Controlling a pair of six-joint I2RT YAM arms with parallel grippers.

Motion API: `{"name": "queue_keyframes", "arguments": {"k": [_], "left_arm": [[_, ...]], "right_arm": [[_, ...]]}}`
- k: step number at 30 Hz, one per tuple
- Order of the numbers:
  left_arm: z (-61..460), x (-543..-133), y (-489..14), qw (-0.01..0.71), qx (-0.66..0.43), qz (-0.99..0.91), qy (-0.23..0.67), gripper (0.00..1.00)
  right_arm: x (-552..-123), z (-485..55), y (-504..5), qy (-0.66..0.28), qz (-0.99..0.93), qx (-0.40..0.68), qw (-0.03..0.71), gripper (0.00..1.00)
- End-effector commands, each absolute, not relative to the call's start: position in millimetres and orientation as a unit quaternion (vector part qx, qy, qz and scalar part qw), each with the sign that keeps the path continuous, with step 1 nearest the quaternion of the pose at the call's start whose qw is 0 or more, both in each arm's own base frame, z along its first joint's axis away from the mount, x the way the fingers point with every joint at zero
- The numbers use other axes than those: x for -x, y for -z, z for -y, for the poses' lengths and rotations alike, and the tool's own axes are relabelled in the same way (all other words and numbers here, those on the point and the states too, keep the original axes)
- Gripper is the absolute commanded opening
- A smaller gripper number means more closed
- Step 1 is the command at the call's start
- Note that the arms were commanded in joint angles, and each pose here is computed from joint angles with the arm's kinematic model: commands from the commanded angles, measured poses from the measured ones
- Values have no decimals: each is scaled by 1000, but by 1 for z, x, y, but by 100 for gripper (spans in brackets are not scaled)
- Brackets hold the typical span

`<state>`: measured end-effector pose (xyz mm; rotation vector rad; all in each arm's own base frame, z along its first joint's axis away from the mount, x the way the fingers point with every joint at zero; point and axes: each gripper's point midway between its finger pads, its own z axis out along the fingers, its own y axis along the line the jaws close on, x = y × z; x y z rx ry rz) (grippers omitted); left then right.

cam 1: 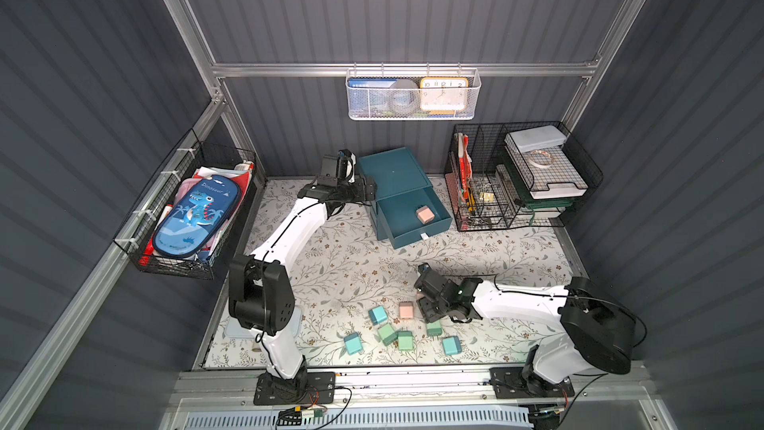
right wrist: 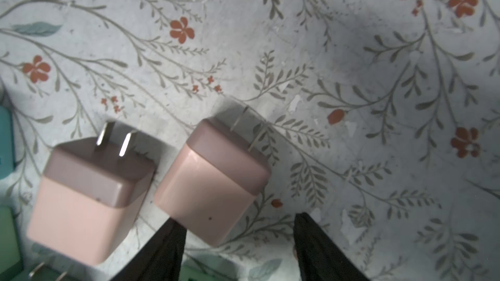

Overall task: Place the plugs into the drawer by color
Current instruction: Pick up the plug from the center of the board.

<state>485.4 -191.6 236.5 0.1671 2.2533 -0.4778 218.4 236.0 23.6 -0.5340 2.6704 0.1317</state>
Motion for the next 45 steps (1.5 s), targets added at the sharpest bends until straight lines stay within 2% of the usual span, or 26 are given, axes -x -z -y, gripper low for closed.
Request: {"name": "queue_keyframes", "arguments": {"k": [1,9,14,24,32,38,45], "left_arm": [[193,-481,-227,391,-74,-899,185,97],[196,-482,-225,388,-76,-899,190,97],[198,-481,-224,385,-76,-899,196,97],[198,-479,-223,385,-78,-899,194,97],[201,-477,-221,383,-80,-900,194,97],[201,-477,-219,381,-80,-901,191,97],[199,-478,-219,382,-79,-902,185,97]], "right_arm": [[-230,-221,-15,-41,-964,170,202,67],[-241,-197,-44,-34,-966,136,219,66],[-240,-235,-61,-123,-953,126,246,64],[-264,-247,-42,-71,-950,166,254,71],[-269,-245,-22,-44,-953,177,242,71],[-272,-246,-19,-39,-952,180,245,62],[-267,-236,-41,-35,-950,176,254,40]]}}
